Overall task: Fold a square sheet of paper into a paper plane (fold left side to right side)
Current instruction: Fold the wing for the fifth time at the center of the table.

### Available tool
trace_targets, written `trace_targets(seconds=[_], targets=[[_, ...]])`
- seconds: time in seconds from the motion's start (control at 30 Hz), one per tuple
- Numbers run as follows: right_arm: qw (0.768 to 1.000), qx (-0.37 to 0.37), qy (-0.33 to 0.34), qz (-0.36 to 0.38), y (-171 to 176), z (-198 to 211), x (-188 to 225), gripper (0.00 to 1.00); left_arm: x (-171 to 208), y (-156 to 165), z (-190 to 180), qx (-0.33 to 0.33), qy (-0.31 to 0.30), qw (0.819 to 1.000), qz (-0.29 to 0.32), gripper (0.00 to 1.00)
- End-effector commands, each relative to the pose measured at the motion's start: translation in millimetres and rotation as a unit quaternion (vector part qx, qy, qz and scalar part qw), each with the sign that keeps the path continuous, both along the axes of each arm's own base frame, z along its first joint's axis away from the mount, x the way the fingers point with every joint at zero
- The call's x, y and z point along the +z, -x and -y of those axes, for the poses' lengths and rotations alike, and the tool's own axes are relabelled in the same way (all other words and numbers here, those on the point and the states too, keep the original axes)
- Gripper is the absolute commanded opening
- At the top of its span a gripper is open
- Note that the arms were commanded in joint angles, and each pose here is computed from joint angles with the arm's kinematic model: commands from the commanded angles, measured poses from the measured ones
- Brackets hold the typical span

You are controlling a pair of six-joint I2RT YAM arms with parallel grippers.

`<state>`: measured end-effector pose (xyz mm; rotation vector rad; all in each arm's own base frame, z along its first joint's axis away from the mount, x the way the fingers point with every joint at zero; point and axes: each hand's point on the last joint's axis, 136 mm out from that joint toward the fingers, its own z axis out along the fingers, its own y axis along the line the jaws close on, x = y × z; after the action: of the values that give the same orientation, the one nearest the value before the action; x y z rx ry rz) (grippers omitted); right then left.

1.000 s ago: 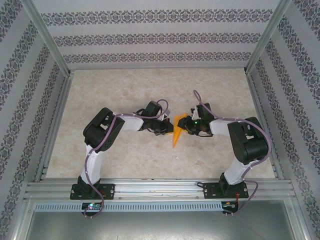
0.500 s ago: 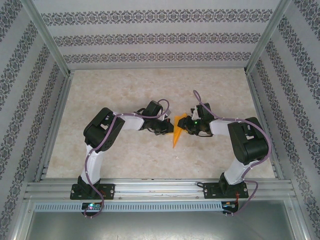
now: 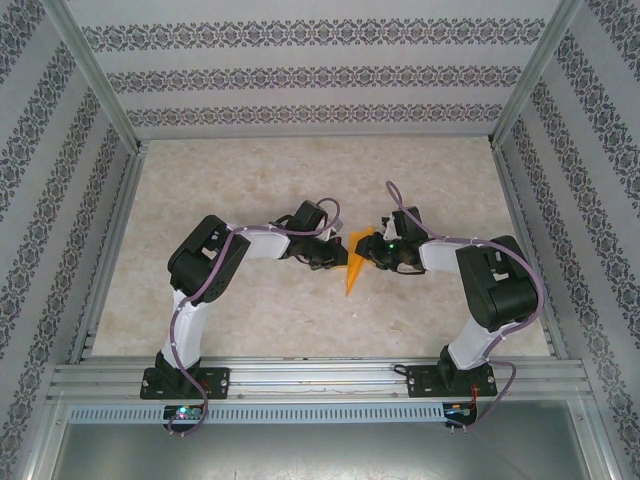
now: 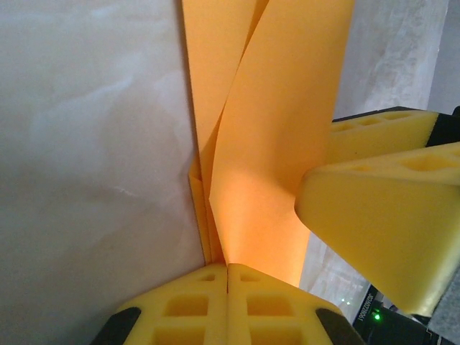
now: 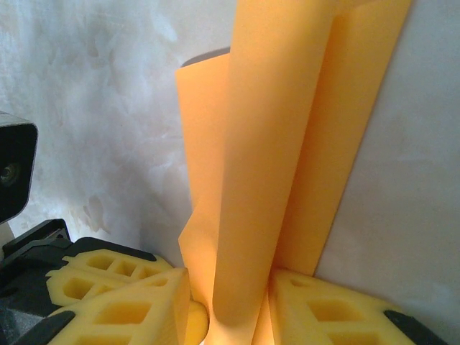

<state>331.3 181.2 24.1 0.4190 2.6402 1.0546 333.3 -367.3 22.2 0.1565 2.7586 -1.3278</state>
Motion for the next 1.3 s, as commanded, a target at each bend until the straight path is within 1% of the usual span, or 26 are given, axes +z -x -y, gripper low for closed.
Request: trace_targets(seconds=[0.0, 0.07, 0.2, 0.47, 0.97, 1.27], targets=[[0.999, -0.017, 0.033, -0.025, 12.8, 14.5, -13.8, 0.36, -37.3, 8.2, -10.9, 0.001, -0.064, 0.998, -0.011, 0.04], [0.999, -0.019, 0.034, -0.026, 13.4, 16.4, -13.4, 0.36, -37.8, 8.6, -10.5, 0.000, -0.067, 0.998, -0.011, 0.05], [0.999, -0.021, 0.034, -0.026, 14.3, 18.2, -12.3, 0.40, -38.6, 9.5, -8.6, -0.003, -0.067, 0.998, -0.012, 0.04], [0.999, -0.017, 0.031, -0.032, 14.2, 17.7, -15.7, 0.40, -34.2, 9.7, -1.7, -0.009, -0.059, 0.998, -0.004, 0.05], [0.999, 0.014, 0.014, -0.041, 6.9, -3.5, -22.4, 0.40, 8.2, -3.5, 7.6, -0.005, -0.012, 0.998, 0.064, 0.04], [0.999, 0.027, 0.013, -0.036, 3.7, -9.0, -21.6, 0.37, 27.0, -7.6, 5.1, -0.001, -0.008, 0.995, 0.100, 0.03]])
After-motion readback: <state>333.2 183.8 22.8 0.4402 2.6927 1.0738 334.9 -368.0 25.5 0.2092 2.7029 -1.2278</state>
